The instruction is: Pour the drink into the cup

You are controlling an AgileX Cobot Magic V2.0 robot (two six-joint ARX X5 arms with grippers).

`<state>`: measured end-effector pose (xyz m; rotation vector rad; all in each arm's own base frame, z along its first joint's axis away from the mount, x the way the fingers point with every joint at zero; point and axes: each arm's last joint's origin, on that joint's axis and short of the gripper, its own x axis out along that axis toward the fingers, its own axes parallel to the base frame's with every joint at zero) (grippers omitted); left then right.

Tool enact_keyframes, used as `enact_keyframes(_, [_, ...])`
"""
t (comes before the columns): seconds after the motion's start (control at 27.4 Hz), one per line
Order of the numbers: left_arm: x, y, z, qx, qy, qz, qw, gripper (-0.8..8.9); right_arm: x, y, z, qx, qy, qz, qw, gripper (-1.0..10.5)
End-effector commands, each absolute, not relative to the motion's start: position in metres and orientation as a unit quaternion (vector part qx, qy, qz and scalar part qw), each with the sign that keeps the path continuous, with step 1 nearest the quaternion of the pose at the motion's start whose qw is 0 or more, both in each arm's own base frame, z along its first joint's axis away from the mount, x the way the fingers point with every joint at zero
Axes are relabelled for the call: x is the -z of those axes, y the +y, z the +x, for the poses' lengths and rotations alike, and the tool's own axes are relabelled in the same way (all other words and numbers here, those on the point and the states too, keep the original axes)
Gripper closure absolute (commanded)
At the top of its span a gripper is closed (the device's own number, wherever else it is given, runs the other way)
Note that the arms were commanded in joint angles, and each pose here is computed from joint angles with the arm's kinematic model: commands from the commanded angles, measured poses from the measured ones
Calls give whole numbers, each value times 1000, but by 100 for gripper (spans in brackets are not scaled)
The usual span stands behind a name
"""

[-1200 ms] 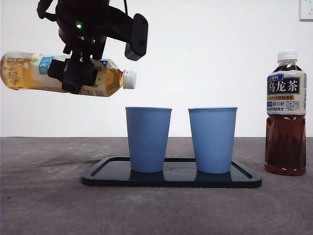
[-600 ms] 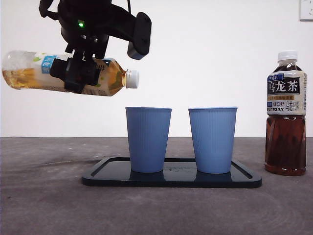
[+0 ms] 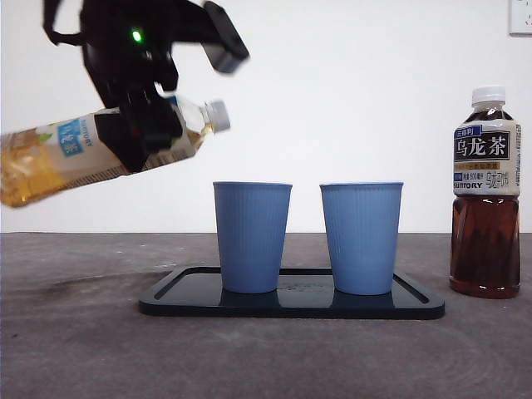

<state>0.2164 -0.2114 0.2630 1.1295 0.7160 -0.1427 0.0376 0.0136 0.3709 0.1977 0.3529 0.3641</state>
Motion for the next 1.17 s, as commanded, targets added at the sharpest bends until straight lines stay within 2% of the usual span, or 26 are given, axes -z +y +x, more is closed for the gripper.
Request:
enact_keyframes(0.04, [-291,-202,214,47,313,420,851,568,-376,13,35,-188,163,85,965,454])
enact_keyframes(0.29, [-324,-158,210,49,316,256,912,568,-376,15,35,-215,165,86,959,454])
enact_keyframes(0.44, [-330,-131,207,53,295,162,940,568,-376,16,34,-232,166,89,954,454])
enact_keyframes(0.8, [-282,-101,200,74,156,46,984,567,-376,16,34,-232,166,89,954,454])
enact_keyframes(1.17, [-242,-106,227,69,135,-1,988,567,-376,16,34,-232,167,91,954,454])
